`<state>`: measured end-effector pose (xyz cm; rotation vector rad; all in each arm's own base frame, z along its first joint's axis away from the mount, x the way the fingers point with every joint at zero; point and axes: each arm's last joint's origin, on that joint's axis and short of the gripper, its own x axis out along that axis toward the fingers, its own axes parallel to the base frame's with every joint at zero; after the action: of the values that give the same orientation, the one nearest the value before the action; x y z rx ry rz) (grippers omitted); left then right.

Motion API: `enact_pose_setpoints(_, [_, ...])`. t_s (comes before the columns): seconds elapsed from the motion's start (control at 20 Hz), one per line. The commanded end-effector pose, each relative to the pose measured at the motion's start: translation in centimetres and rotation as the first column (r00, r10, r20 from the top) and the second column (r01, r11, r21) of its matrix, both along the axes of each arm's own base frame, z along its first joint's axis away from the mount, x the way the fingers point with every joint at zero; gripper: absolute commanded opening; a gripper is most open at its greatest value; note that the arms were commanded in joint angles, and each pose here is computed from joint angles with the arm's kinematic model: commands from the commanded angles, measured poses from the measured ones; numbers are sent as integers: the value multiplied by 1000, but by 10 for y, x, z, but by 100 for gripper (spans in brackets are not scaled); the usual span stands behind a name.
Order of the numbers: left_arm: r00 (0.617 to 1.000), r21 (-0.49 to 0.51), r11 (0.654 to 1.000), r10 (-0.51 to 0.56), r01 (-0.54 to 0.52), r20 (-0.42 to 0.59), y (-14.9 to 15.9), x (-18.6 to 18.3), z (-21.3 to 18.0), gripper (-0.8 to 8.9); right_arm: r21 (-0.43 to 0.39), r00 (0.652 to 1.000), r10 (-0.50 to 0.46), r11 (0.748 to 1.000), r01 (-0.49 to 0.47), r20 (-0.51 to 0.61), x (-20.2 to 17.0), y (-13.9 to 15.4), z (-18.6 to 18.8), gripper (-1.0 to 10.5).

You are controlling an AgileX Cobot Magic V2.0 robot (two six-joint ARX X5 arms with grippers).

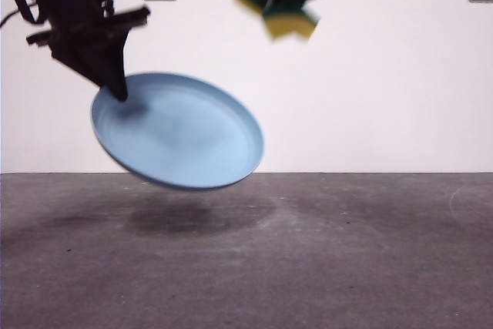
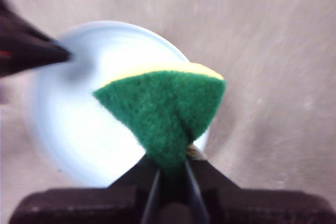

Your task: Pick up the plate,pick up the cloth,clean the plate with the cloth

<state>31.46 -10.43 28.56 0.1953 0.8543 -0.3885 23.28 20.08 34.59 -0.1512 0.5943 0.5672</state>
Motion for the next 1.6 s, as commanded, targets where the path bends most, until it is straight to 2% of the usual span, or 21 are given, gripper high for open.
enact_pose_setpoints(0.05, [997,29,1000,8,-6,-75,3,16,-28,-7,19,1000,-7,1000,6,8,-18,-15,16,-11])
enact_pose_setpoints(0.25, [974,52,999,27,-16,-224,6,35,-76,-7,51,999,-11,999,9,48,-50,-44,43,-11])
enact_pose_setpoints(0.45, [948,47,999,34,-20,-316,3,43,-107,2,72,996,-31,997,25,85,-69,-61,56,-11])
enact_pose_setpoints(0.5, [943,28,1000,20,-11,-332,2,44,-110,45,63,994,-50,997,44,93,-70,-64,57,-11])
enact_pose_setpoints(0.55, [942,28,999,27,-19,-334,2,44,-112,201,55,994,-62,997,57,93,-72,-65,57,-11])
enact_pose_setpoints(0.6, [943,38,999,48,-38,-329,3,44,-111,415,46,995,-59,997,56,84,-72,-66,56,-11])
enact_pose_setpoints(0.65, [943,42,997,71,-61,-325,3,45,-111,555,39,995,-59,998,56,76,-73,-66,55,-11])
enact_pose_setpoints(0.7, [940,35,996,86,-79,-329,3,45,-111,571,30,996,-59,998,57,67,-73,-67,54,-11])
enact_pose_setpoints(0.85, [939,-8,992,115,-125,-325,3,42,-100,567,20,997,-59,998,58,57,-71,-65,52,-12])
enact_pose_setpoints(0.95, [950,-97,989,75,-109,-304,-1,37,-82,561,6,997,-61,998,61,43,-67,-62,49,-12])
enact_pose_setpoints(1.05, [967,-157,982,61,-102,-249,-4,30,-60,561,-23,997,-76,997,76,13,-58,-59,41,-12])
enact_pose_setpoints(1.25, [991,-217,973,48,-74,-123,-4,9,-13,561,-115,988,-128,986,117,-91,-26,-50,13,-12])
enact_pose_setpoints(1.4, [999,-259,965,42,-42,-5,1,-13,25,560,-188,966,-197,968,165,-168,5,-50,-13,-11])
enact_pose_setpoints(1.55, [992,-314,949,39,2,123,4,-39,60,462,-261,933,-264,945,199,-243,37,-50,-46,-12])
enact_pose_setpoints(1.6, [989,-324,946,33,16,143,5,-47,68,462,-286,920,-282,936,203,-271,46,-50,-59,-11])
